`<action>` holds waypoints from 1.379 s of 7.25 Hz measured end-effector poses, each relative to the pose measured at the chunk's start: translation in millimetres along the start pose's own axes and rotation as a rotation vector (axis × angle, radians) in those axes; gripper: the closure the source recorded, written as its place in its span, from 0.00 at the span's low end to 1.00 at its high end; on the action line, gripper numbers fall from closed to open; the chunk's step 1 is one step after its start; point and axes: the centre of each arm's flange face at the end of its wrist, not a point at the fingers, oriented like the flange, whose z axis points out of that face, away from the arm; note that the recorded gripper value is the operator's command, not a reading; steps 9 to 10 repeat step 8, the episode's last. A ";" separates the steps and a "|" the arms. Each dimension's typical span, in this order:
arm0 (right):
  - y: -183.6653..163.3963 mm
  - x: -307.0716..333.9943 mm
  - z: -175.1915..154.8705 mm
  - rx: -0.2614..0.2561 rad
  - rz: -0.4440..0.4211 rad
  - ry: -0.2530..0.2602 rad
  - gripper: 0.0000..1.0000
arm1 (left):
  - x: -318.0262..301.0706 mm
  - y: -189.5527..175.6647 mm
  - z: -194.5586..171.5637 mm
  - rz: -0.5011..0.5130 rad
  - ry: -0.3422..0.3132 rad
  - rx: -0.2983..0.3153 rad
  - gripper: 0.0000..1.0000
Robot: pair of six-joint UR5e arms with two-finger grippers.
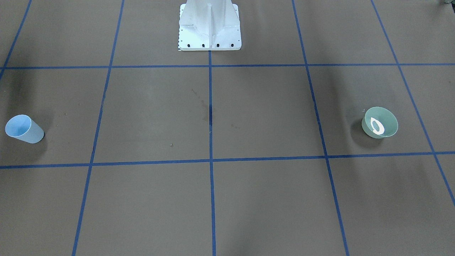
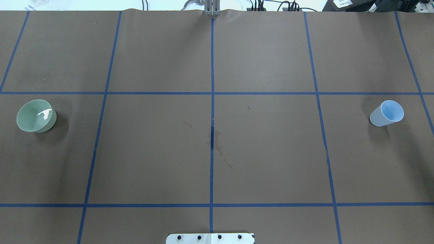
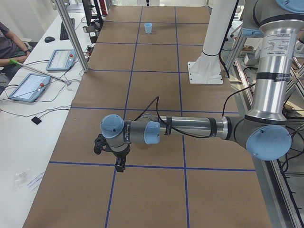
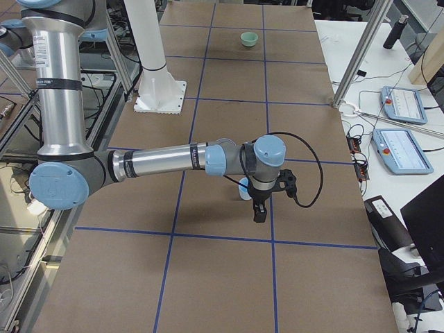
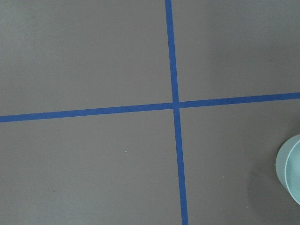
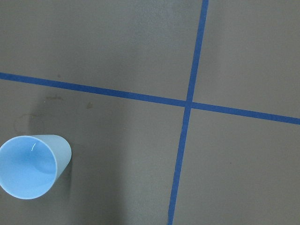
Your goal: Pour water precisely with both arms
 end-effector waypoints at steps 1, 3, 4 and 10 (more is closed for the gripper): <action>0.2 -3.5 -3.9 0.006 -0.004 0.000 0.00 | 1.3 1.1 -1.3 -0.001 0.004 0.001 0.00; 1.4 -4.5 -10.2 0.015 -0.001 0.000 0.00 | 1.7 12.9 0.6 -0.006 0.022 -0.001 0.00; 1.7 -3.7 -14.5 0.020 0.004 0.000 0.00 | 6.6 17.4 -3.9 0.001 0.026 0.007 0.00; -5.0 -11.1 -33.4 0.015 0.029 -0.011 0.00 | 17.0 26.5 -13.2 0.020 0.027 0.027 0.00</action>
